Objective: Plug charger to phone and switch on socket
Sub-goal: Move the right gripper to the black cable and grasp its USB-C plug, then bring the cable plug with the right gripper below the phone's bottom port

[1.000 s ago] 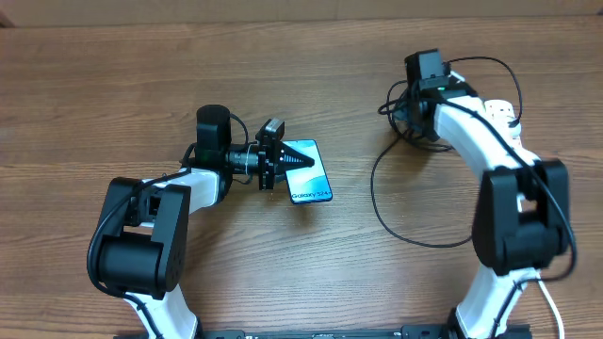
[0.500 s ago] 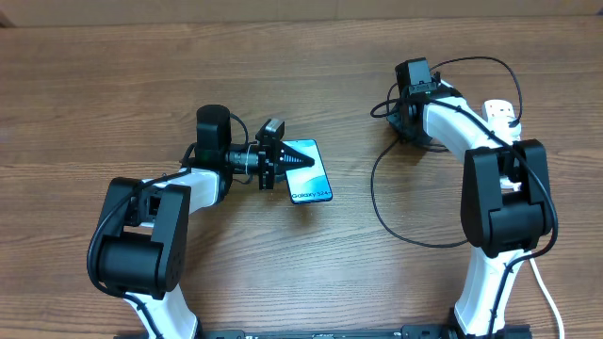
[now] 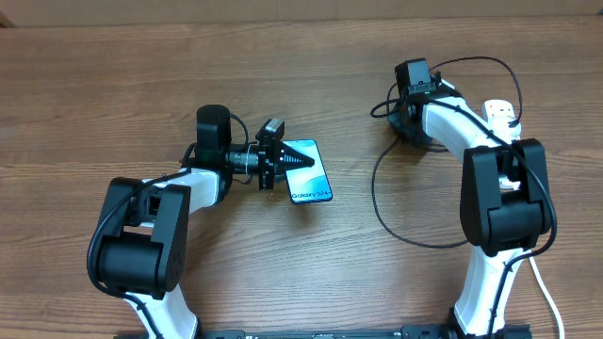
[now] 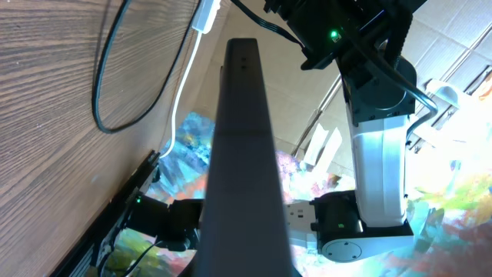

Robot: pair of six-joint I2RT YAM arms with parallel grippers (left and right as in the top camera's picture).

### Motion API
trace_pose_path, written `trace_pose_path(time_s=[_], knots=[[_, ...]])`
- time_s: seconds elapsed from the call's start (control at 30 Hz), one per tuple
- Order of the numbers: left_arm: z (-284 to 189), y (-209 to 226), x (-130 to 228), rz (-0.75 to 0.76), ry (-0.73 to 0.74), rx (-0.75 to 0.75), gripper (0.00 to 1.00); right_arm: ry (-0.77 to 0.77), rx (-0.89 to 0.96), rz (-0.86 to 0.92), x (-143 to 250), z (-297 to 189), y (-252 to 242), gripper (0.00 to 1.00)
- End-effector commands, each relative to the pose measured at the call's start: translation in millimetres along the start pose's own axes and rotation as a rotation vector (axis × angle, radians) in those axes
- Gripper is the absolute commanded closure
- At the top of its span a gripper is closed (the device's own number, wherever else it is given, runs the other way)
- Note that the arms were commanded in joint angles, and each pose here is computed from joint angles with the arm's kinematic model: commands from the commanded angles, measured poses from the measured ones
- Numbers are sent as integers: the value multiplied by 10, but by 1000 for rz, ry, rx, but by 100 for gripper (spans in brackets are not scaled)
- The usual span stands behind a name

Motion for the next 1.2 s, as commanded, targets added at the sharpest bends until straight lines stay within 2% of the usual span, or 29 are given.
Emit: trace_pose_path(time_s=[0.0, 0.2, 0.33, 0.43, 0.53, 0.6, 0.67, 0.83, 1.07, 1.17], knots=[[12, -85, -9, 58, 24, 8, 96, 23, 7, -16, 36, 53, 13, 96], [12, -83, -18, -3, 16, 6, 96, 13, -36, -29, -65, -253, 46, 96], [4, -85, -21, -4, 15, 7, 96, -13, -159, -90, -231, -875, 118, 96], [4, -86, -22, 21, 14, 7, 96, 50, -351, -211, -175, -1521, 172, 96], [2, -89, -12, 51, 23, 9, 96, 83, -418, -276, -93, -1954, 43, 96], [0, -100, 7, 65, 37, 13, 96, 115, -449, -320, -3, -2198, -78, 96], [-9, -171, -10, 143, 34, 21, 96, 159, -511, -392, 156, -2546, -252, 96], [-66, -486, -64, 373, 41, 46, 96, 200, -607, -457, 514, -2989, -576, 96], [-100, -634, -144, 426, 13, 49, 96, 252, -689, -638, 1241, -3165, -809, 96], [-100, -634, -142, 462, 15, 49, 96, 243, -706, -650, 1475, -3111, -833, 96]])
Point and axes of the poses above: each gripper's point midway between its finger pads, its own z axis out along the fingers, its own y axis along the line the jaws close on, x = y × z, the point moved 4 cm from there along -z, back along the fingers, and after that the axes turned 8 degrees about z, right-handed, at the moved point
